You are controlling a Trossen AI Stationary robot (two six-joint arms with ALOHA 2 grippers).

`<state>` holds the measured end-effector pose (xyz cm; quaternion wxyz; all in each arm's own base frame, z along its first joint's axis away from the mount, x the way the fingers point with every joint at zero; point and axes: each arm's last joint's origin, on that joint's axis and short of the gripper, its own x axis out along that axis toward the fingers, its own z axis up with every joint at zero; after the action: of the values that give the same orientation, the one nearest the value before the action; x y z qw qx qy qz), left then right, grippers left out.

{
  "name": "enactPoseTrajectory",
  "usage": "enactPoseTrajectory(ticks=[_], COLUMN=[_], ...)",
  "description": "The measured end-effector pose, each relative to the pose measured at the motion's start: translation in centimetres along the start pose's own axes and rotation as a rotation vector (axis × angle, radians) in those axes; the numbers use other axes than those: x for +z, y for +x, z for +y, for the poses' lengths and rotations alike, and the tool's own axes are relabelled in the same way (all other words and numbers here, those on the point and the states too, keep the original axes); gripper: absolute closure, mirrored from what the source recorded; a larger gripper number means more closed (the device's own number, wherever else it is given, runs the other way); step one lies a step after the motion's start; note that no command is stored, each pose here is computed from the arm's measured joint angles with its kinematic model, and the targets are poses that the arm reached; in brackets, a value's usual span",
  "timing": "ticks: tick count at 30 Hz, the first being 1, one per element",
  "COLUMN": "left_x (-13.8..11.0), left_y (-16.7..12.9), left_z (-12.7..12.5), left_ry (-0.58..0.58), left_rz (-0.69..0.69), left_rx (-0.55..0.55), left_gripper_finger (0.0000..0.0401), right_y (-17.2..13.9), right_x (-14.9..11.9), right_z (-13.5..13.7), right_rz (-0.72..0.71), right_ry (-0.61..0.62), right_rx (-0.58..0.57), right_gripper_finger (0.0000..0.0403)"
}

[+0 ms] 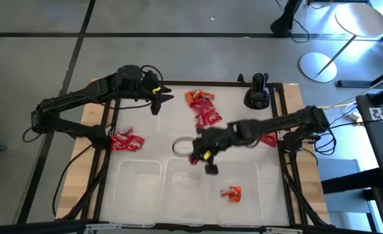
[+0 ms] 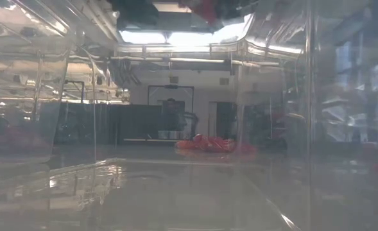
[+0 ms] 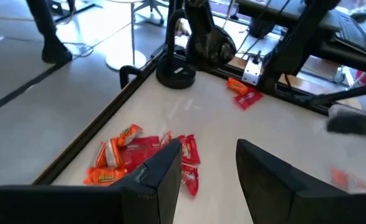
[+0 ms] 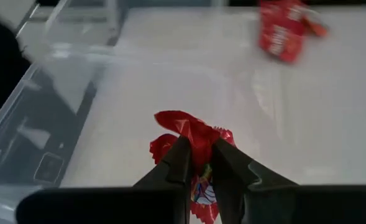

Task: Sort candy
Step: Put the red candy into the middle transparent bin

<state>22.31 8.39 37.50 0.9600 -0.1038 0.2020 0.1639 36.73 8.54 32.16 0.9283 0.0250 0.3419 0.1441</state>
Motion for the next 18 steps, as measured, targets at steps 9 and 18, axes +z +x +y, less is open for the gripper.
enactPoseTrajectory(ticks=[9,18], left_x=[-0.2,-0.7], left_y=[-0.4,-0.5], left_z=[-0.1,-0.4], left_ry=[0.023,0.010], left_rz=[0.021,0.082], left_rx=[-0.047,-0.130], left_gripper_finger=[0.0258,0.0258], right_y=[5.8,10.6], right_x=[-1.1,-0.7], right_z=[5.3,6.7], right_rz=[-0.048,0.073], right_ry=[-0.112,-0.032], right_rx=[0.089,0.120], right_gripper_finger=[0.0356,0.0347])
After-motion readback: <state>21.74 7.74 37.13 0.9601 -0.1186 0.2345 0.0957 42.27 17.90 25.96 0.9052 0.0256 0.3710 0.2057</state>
